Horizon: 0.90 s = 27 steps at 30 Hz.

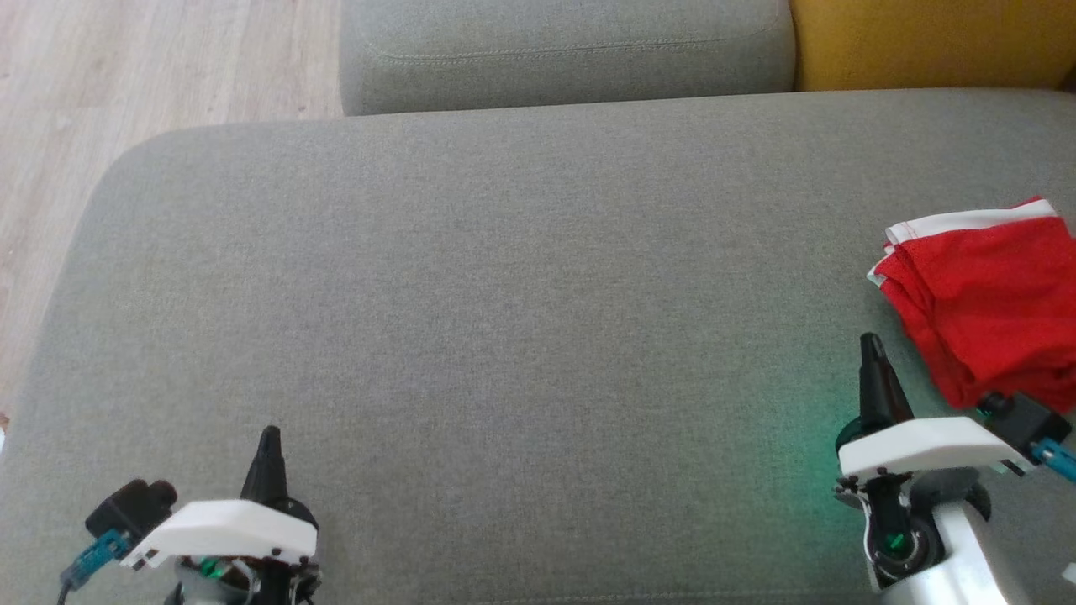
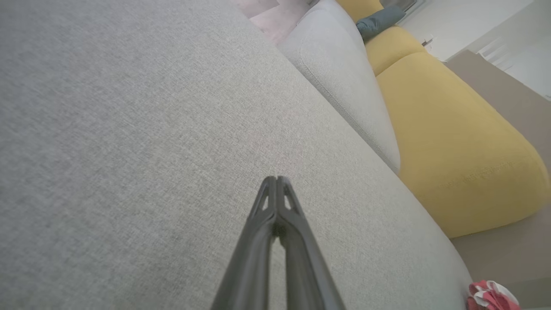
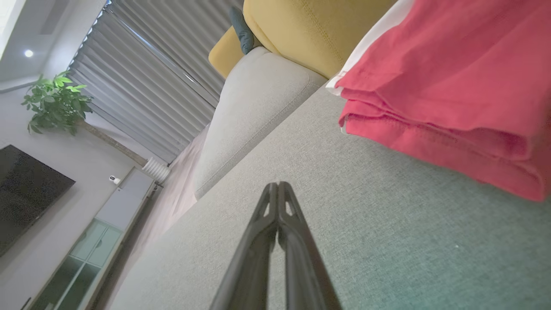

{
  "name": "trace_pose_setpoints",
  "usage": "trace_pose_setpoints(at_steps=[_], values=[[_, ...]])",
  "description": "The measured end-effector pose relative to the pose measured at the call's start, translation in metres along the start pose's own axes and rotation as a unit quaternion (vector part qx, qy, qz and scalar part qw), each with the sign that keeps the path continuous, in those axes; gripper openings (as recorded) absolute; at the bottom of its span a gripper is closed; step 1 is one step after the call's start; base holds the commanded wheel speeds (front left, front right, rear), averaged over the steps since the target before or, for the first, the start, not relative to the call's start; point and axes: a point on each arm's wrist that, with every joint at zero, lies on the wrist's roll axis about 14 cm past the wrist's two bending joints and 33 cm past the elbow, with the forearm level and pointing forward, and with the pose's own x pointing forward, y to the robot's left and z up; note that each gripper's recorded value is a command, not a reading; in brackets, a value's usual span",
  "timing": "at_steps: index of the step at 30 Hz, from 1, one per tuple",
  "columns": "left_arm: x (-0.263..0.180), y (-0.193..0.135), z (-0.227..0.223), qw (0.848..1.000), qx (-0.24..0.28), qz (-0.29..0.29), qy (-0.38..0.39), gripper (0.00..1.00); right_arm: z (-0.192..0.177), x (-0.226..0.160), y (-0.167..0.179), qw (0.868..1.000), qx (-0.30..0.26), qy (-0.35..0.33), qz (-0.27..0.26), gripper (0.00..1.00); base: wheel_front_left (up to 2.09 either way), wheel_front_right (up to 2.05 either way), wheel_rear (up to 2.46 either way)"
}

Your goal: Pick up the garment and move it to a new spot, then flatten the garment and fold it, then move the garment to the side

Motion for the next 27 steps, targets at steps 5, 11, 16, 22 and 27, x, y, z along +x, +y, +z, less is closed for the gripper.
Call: trace_pose_setpoints(at_steps=[5, 11, 16, 22, 27], values=[[0.000, 0.000, 0.001, 1.000, -0.029, 0.001, 0.003, 0.00, -0.002, -0.004, -0.004, 1.000, 0.030, 0.003, -0.007, 0.00, 0.00, 0.00, 0.00], [0.002, -0.001, 0.007, 0.998, -0.064, -0.004, 0.000, 0.00, 0.005, -0.003, -0.003, 0.998, 0.067, -0.006, -0.006, 0.00, 0.00, 0.00, 0.00], [0.004, -0.005, 0.010, 0.996, -0.093, -0.011, -0.001, 0.00, 0.009, -0.002, -0.002, 0.995, 0.096, -0.011, -0.005, 0.00, 0.00, 0.00, 0.00], [0.004, -0.007, 0.012, 0.992, -0.126, -0.017, 0.001, 0.00, 0.010, -0.006, -0.005, 0.991, 0.132, -0.013, -0.008, 0.00, 0.00, 0.00, 0.00], [0.004, -0.007, 0.016, 0.987, -0.161, -0.020, 0.000, 0.00, 0.015, -0.006, -0.004, 0.986, 0.167, -0.017, -0.005, 0.00, 0.00, 0.00, 0.00]])
